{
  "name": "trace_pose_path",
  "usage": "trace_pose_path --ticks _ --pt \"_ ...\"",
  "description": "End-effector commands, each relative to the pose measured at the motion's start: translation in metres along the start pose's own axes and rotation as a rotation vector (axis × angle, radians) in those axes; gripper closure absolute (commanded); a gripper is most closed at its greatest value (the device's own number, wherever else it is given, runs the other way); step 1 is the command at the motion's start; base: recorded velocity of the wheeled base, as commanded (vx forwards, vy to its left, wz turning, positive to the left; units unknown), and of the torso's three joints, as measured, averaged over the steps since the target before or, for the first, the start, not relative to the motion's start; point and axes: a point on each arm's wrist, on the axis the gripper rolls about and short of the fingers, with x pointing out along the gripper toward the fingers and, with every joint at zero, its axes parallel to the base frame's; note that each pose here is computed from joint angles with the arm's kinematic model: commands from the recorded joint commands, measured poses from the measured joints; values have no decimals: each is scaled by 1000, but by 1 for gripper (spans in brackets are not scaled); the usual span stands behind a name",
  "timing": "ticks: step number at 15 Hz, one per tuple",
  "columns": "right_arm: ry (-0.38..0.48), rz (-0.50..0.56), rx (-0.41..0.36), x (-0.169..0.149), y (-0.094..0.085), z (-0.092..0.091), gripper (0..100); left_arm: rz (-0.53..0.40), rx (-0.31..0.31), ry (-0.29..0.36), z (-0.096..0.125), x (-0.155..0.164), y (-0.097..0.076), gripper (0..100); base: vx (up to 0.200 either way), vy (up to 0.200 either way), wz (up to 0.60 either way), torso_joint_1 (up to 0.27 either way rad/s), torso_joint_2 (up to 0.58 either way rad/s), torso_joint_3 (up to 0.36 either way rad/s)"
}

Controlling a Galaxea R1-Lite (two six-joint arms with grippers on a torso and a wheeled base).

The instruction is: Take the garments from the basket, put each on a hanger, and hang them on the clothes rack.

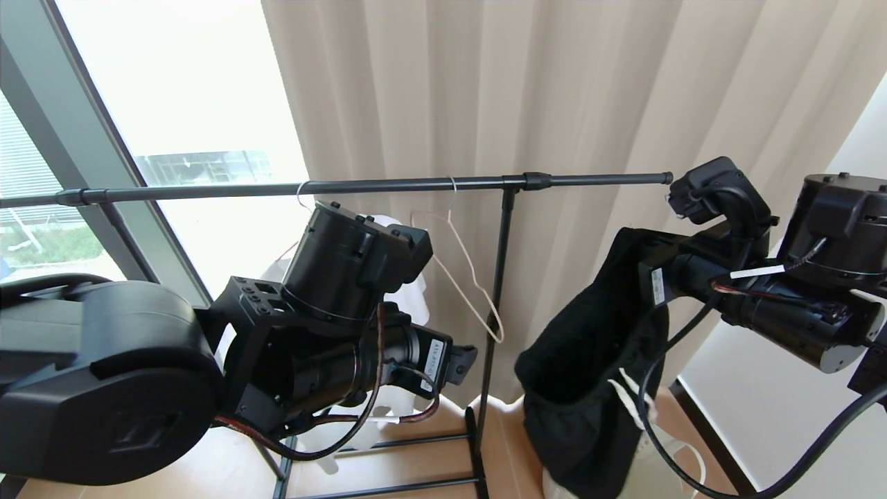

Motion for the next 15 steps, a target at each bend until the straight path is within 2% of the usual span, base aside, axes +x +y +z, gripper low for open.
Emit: trace_pose_path --ticks 1,3,4,5,8,11,12,15 --pt "-20 -14 5 -5 -6 4 100 6 -18 13 -2 6 0 0 0 0 0 0 0 0" --pt "-16 -12 4 -3 -5 3 100 26 -62 15 2 20 1 0 0 0 0 0 0 0" --pt "-16 -12 4 -3 -5 3 100 26 -62 15 2 20 1 0 0 0 0 0 0 0" --pt "-27 -12 6 0 -5 7 100 68 -104 13 8 42 11 0 0 0 0 0 0 0" --pt "-42 -15 9 9 -5 13 100 121 -140 -8 24 72 27 0 0 0 0 0 0 0" --pt "-35 -33 12 13 -10 11 100 136 -155 -37 39 105 31 0 0 0 0 0 0 0" --pt "-38 -32 12 13 -11 11 100 136 -155 -37 40 107 31 0 0 0 0 0 0 0" --pt "-42 -46 17 18 -14 13 100 173 -161 -45 44 148 37 0 0 0 0 0 0 0"
